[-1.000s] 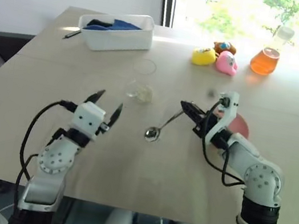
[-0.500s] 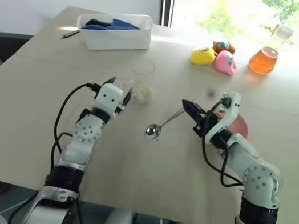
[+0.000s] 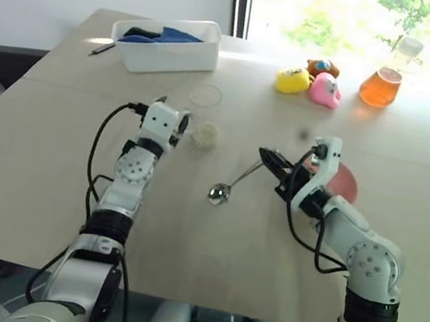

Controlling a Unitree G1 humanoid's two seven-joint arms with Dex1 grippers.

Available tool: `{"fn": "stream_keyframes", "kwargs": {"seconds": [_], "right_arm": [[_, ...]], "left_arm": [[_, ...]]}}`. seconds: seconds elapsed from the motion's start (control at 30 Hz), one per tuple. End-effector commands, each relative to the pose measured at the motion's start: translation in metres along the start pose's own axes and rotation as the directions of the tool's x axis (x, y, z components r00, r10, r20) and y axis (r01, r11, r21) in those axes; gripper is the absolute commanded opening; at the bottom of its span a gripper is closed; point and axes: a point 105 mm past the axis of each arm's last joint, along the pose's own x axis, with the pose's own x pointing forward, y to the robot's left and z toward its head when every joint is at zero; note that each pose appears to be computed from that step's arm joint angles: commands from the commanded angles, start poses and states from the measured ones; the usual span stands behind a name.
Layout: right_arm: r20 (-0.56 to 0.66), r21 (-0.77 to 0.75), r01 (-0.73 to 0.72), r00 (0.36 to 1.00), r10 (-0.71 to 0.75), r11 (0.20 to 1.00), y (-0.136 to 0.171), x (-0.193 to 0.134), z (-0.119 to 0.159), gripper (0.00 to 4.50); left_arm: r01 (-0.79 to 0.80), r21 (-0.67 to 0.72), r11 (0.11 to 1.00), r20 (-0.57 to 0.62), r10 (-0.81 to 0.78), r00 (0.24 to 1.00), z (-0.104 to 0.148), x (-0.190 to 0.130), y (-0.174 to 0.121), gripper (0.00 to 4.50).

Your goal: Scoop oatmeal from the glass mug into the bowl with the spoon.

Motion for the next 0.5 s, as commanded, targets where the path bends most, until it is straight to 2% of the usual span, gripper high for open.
{"fn": "stream_keyframes", "kwargs": {"seconds": [0.03,0.23,0.3,0.5], "right_arm": [[0.044,-0.032,-0.033,0.998,0.034,0.999,0.0102,-0.0024,0.0089,0.00],[0.042,-0.031,-0.032,0.999,0.033,0.999,0.0096,-0.0026,0.0068,0.00],[0.040,-0.032,-0.031,0.999,0.032,0.999,0.0096,-0.0031,0.0055,0.00],[0.039,-0.034,-0.027,0.999,0.028,0.999,0.0093,-0.0047,0.0047,0.00]], "left_arm": [[-0.009,-0.004,1.000,0.053,0.009,0.999,0.0132,0.0056,0.0028,2.27],[-0.001,-0.050,0.999,0.052,0.004,0.999,0.0120,0.0062,-0.0010,2.27],[-0.002,-0.054,0.999,0.049,0.004,0.999,0.0119,0.0065,-0.0017,1.76],[-0.001,-0.072,0.997,0.048,0.004,0.999,0.0136,0.0088,-0.0040,1.76]]}}
